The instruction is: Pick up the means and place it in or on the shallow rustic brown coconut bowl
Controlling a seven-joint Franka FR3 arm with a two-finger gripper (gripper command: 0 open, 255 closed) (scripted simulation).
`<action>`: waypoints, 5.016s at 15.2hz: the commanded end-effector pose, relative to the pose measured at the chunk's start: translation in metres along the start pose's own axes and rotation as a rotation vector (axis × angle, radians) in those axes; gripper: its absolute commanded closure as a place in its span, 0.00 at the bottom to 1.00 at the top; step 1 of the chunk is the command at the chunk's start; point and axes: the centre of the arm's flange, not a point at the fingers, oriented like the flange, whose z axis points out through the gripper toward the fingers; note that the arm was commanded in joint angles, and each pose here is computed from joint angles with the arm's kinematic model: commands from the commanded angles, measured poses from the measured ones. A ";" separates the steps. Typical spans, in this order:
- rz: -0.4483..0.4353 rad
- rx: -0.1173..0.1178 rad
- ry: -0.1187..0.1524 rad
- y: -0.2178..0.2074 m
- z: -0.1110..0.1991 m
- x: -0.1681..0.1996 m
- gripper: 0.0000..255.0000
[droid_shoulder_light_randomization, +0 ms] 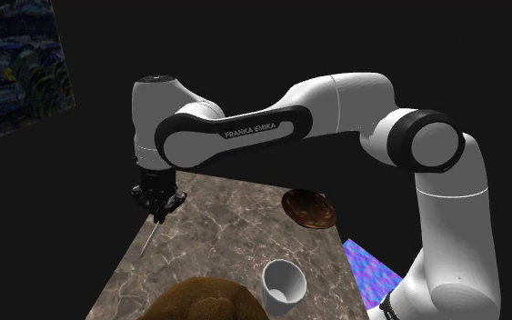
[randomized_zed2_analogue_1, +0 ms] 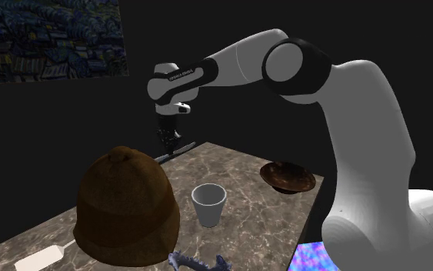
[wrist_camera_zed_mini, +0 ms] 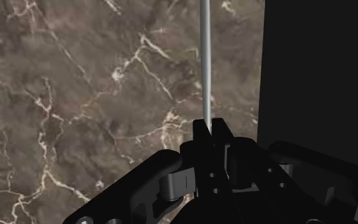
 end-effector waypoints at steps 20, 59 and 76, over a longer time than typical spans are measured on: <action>0.000 0.000 0.000 0.087 -0.080 0.025 1.00; 0.000 0.000 0.000 0.434 -0.048 0.146 1.00; 0.000 0.000 0.000 0.434 -0.013 0.148 0.00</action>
